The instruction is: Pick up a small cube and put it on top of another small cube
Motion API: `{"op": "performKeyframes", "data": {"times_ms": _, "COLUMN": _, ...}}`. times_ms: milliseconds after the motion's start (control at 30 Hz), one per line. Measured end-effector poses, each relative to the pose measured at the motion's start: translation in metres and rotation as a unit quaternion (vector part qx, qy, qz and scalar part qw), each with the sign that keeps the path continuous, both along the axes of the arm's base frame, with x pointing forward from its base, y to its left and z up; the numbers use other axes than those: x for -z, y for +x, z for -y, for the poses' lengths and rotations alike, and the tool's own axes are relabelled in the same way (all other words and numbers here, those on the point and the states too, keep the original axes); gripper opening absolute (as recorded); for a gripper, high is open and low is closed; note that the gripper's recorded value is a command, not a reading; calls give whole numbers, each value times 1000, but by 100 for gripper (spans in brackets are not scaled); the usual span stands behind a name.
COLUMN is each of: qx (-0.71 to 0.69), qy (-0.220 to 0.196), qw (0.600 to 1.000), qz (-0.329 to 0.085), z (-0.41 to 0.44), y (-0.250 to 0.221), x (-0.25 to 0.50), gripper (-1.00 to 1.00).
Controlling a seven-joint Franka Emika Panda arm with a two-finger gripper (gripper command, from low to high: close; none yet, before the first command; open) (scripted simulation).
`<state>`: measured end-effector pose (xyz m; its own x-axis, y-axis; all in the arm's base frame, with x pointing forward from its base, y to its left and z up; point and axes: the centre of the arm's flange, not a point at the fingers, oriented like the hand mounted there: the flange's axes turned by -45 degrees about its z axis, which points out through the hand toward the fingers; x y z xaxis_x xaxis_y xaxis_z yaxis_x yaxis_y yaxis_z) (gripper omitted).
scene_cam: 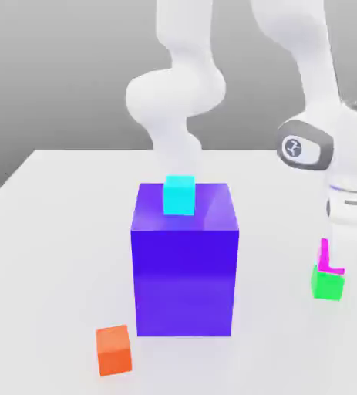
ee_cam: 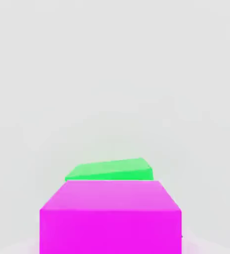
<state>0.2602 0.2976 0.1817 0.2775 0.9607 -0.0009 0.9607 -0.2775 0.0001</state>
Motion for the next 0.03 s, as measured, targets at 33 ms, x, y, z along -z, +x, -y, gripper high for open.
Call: {"op": "performKeyframes", "data": {"times_ms": 33, "qx": 0, "qy": 0, "qw": 1000, "qz": 0, "z": 0, "y": 0, "x": 0, "gripper": 100}}
